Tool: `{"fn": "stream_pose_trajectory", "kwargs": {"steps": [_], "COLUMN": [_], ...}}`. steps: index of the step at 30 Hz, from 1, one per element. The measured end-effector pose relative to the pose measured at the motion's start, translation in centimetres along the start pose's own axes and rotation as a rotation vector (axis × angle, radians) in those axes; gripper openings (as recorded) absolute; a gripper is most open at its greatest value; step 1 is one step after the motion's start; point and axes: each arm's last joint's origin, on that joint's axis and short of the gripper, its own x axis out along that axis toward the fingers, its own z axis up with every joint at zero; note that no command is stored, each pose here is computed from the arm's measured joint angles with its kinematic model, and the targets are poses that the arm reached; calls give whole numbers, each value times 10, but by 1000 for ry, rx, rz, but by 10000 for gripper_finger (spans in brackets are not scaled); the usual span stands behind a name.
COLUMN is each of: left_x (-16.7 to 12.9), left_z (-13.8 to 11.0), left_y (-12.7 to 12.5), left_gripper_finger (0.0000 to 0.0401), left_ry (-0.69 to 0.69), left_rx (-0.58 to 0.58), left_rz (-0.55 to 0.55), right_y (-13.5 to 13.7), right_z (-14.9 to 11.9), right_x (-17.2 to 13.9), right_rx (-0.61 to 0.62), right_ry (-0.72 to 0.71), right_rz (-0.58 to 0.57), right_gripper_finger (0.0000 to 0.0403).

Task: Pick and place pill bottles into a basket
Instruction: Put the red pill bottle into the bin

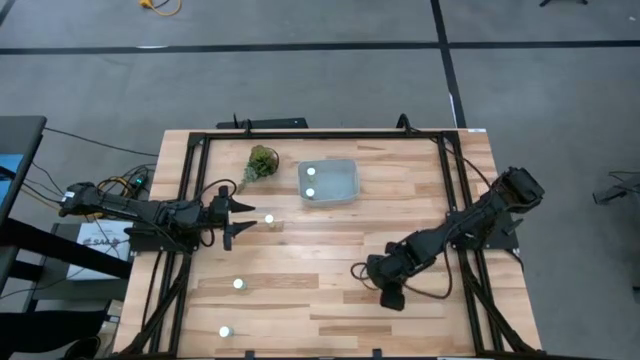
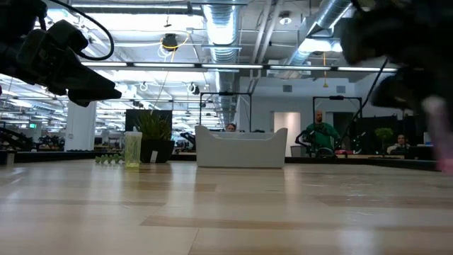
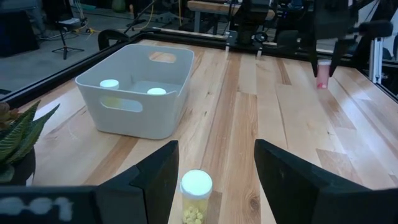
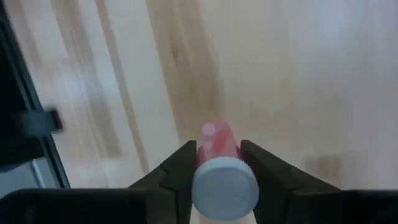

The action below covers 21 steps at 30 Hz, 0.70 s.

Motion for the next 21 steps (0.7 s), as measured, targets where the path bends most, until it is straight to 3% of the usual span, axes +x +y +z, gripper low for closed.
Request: {"fn": "stream_pose_trajectory", "kwargs": {"steps": [9,16,21], "left_x": [0,0,0], "left_z": [0,0,0], "left_y": [0,-1,-1], "left_gripper_finger": [199,199,199], "left_ry": [1,4,5], "left_rx": [0,0,1], "left_rz": [-5,-20,-24], "right_y": [-35,-90,-133], "right_z": [63,102,113], "right_x": [-61,-117,-142], "right_rx": [-182,-251,-259], "right_ry": [-252,-343,-359], "right_rz": [-86,-239,-318], "right_gripper_finger": [98,110,108]}}
